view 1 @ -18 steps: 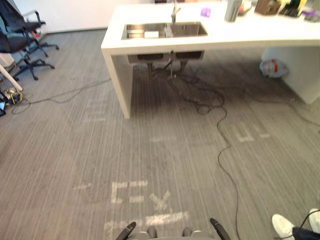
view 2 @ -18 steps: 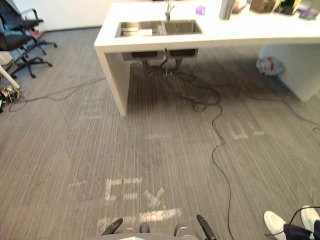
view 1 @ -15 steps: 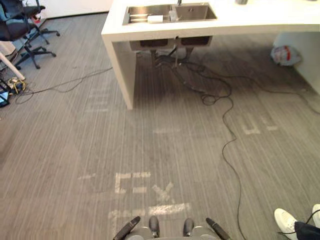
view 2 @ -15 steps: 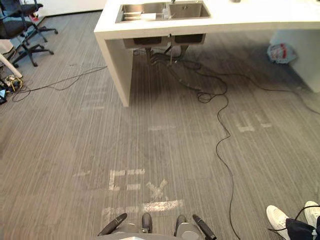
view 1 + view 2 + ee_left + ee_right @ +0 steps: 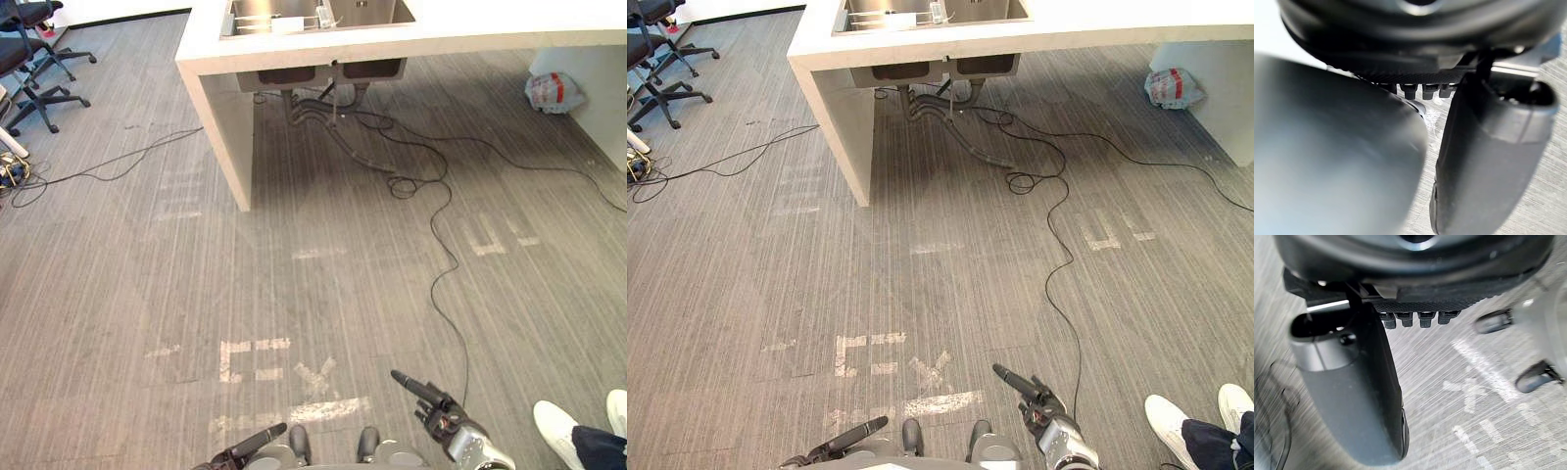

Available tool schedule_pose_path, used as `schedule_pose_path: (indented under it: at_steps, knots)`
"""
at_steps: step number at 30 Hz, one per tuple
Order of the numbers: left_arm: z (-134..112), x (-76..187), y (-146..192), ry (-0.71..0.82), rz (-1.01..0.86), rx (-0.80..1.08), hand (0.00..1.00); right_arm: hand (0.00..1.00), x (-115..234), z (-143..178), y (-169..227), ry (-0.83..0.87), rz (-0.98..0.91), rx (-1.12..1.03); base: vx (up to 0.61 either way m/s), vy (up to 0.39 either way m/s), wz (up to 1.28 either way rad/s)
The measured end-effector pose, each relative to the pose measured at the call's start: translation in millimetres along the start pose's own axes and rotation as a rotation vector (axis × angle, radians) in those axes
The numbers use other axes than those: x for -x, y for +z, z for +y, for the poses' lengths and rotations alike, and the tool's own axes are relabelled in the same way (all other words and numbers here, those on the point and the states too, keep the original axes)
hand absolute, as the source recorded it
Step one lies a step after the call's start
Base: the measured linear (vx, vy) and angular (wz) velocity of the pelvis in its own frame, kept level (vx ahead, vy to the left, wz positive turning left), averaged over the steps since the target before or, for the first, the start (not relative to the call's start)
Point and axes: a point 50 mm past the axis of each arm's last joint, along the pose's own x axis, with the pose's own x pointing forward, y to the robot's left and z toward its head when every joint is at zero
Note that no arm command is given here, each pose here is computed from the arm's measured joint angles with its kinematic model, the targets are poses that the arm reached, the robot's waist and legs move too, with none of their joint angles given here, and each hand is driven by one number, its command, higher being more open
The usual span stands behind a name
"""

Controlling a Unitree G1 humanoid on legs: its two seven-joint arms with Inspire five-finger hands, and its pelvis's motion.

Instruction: Walk over to the sink, pick up the cup, carry it to the dishwasher, place the cup inside the dishwasher, then close the dishwasher door

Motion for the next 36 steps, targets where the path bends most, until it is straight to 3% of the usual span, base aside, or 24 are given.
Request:
schedule_pose_path:
  at_steps: [6,12,23,26,30,36]
  knots:
    - [-7.7,-1.5,7.5,0.006,-0.066,-0.052,1.00,1.00,0.0,2.6,-0.8,0.040,0.003,0.056,0.00,0.006,0.02]
    - [-26.2,-5.3,16.7,0.048,-0.130,-0.307,1.00,1.00,1.4,2.6,-11.3,0.048,0.037,0.294,-0.03,0.016,0.06]
    - [-25.5,-5.1,16.7,0.034,-0.131,-0.304,1.00,1.00,7.8,-2.9,-42.8,0.077,0.108,0.399,-0.03,0.003,0.10]
    - [-16.5,-3.1,15.3,-0.009,-0.094,-0.258,1.00,1.00,8.6,1.7,-53.1,0.093,0.133,0.323,0.00,0.000,0.00]
    - [1.3,0.6,10.9,-0.015,-0.055,-0.122,1.00,1.00,12.7,-10.3,-66.8,0.035,0.172,-0.043,-0.03,0.025,-0.11]
    - [12.2,4.6,10.1,-0.025,-0.001,-0.061,1.00,1.00,21.3,-28.4,-83.4,-0.005,0.219,-0.138,-0.04,0.039,-0.04]
